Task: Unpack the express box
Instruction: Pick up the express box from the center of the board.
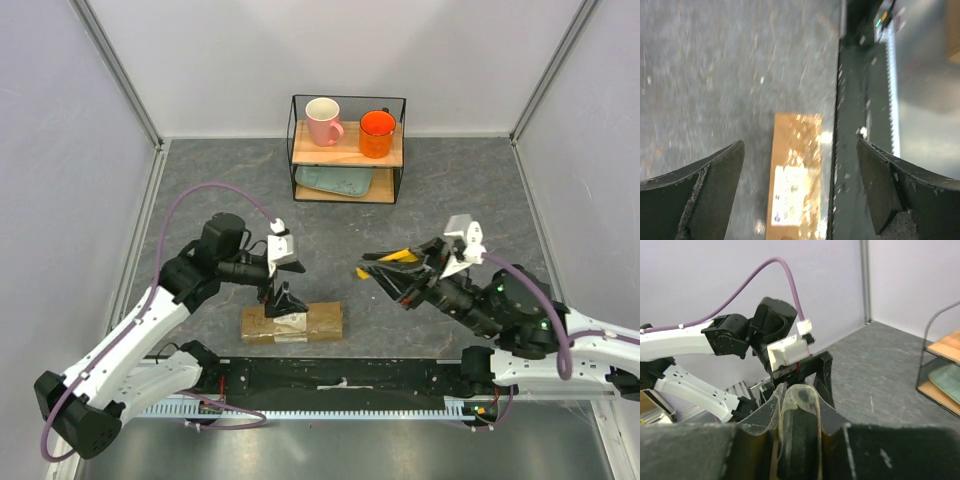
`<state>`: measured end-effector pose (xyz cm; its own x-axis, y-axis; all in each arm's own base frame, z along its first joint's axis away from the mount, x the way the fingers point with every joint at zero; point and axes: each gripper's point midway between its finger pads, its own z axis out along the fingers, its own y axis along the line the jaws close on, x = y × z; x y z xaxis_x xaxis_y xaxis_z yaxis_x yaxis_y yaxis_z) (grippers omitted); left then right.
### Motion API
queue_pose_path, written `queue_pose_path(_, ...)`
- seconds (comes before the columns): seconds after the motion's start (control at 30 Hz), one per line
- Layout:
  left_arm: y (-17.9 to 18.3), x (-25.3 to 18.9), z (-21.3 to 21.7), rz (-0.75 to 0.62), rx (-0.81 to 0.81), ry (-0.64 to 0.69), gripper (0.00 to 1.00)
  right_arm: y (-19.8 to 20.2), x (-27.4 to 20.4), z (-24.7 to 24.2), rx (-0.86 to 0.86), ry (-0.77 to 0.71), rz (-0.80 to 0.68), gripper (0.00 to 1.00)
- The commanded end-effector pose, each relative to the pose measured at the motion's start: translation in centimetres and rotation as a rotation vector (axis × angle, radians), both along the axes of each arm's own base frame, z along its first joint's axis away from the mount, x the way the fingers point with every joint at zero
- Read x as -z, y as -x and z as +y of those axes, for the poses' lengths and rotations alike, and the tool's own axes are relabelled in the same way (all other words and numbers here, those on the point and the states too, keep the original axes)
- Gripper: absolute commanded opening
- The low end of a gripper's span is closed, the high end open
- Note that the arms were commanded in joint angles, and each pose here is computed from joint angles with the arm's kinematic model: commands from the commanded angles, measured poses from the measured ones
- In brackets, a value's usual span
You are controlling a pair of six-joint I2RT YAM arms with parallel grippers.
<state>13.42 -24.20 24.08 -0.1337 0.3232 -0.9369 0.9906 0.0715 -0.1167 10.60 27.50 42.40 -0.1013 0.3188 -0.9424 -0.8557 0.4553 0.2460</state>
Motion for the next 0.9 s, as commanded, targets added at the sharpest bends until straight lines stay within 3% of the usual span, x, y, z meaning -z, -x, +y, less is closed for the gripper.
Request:
queue_pose_path(0.0,-1.6,7.0,2.9,-0.136,0.003,-0.266,0.99,-1.1,2.9,-2.6,0.090,0.058,0.046,0.00)
queue_pose_path(0.3,-2.6,10.5,3.1,-0.201,0.035,-0.349,0.99,-1.1,4.4,-3.1,0.098,0.074,0.065,0.00)
queue_pose_path(0.87,-0.9,14.6,3.0,-0.140,0.093,-0.396,0.99,-1.5,5.5,-3.7,0.128,0.076,0.075,0.00)
